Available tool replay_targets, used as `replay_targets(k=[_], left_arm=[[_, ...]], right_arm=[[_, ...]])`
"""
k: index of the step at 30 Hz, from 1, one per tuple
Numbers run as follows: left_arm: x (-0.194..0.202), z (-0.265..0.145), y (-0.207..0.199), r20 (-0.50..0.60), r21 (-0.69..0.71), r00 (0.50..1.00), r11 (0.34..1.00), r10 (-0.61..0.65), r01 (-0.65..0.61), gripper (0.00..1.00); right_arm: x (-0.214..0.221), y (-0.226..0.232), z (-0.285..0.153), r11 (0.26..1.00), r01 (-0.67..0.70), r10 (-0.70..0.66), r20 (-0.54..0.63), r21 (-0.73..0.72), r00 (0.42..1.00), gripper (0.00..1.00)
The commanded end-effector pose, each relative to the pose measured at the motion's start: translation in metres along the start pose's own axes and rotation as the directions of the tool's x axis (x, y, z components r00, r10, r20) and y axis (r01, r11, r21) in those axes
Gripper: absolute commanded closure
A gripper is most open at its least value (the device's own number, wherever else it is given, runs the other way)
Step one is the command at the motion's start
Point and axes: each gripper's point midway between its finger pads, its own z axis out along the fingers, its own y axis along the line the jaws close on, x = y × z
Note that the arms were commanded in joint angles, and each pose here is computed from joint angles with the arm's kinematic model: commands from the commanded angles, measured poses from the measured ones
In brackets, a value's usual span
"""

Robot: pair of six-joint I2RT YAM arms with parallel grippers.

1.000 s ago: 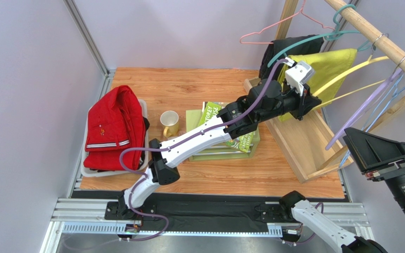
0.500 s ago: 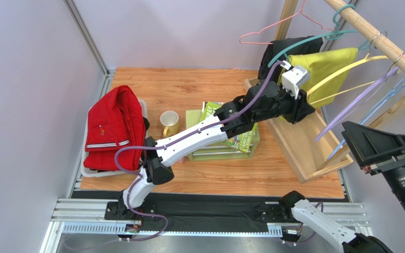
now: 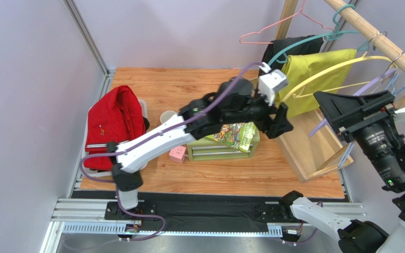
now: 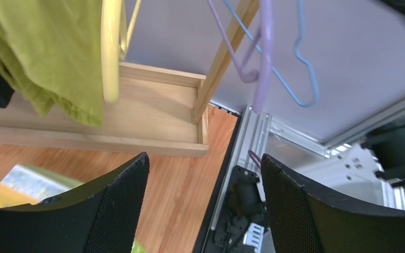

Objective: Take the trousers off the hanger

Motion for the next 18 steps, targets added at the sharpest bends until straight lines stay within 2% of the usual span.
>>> replay_targets(k=[1,3,5,6,7,8,10,12,14,18], left_arm=[[-0.044,-0.096,-0.021,0.103,0.005,0.993,0.998,0.059,-0.06,0.16],[-0.028,-0.114,-0.016,0.063,-0.022,0.997,0.998,0.053,-0.052,0.15],[-0.022,-0.145,-0.016,0.059,-0.037,0.997,0.998,0.052,-0.05,0.14],[-0.02,-0.156,-0.016,0.061,-0.04,0.997,0.998,0.049,-0.047,0.1],[-0.028,-0.181,-0.018,0.098,-0.051,0.994,0.998,0.049,-0.044,0.1],[-0.015,-0.186,-0.014,0.072,-0.068,0.997,0.997,0.039,-0.034,0.09],[-0.015,-0.218,-0.013,0.101,-0.09,0.994,0.996,0.03,-0.021,0.09],[-0.001,-0.232,-0.008,0.081,-0.113,0.997,0.994,0.015,-0.006,0.09],[-0.002,-0.257,-0.004,0.108,-0.145,0.994,0.989,0.016,0.0,0.09],[0.007,-0.295,0.004,0.091,-0.208,0.995,0.978,0.035,-0.015,0.09]], right_arm=[[-0.002,0.017,0.028,0.999,0.015,-0.015,0.014,-0.036,1.0,0.23],[-0.001,0.022,0.041,0.999,0.016,-0.015,0.017,-0.047,1.0,0.23],[-0.002,0.027,0.05,0.998,0.019,-0.018,0.026,-0.054,1.0,0.23],[0.002,0.027,0.061,0.999,0.026,-0.025,0.018,-0.041,1.0,0.23],[0.001,0.028,0.066,0.998,0.039,-0.038,0.022,-0.04,0.999,0.23],[0.0,0.028,0.07,0.999,0.039,-0.038,0.033,-0.031,0.999,0.23],[0.002,0.024,0.086,0.999,0.046,-0.047,0.036,0.004,0.998,0.23],[-0.002,0.017,0.096,0.998,0.047,-0.05,0.067,0.051,0.997,0.24],[-0.006,0.012,0.109,0.995,0.046,-0.056,0.099,0.094,0.994,0.24],[-0.013,0.008,0.136,0.986,0.055,-0.08,0.155,0.157,0.985,0.25]])
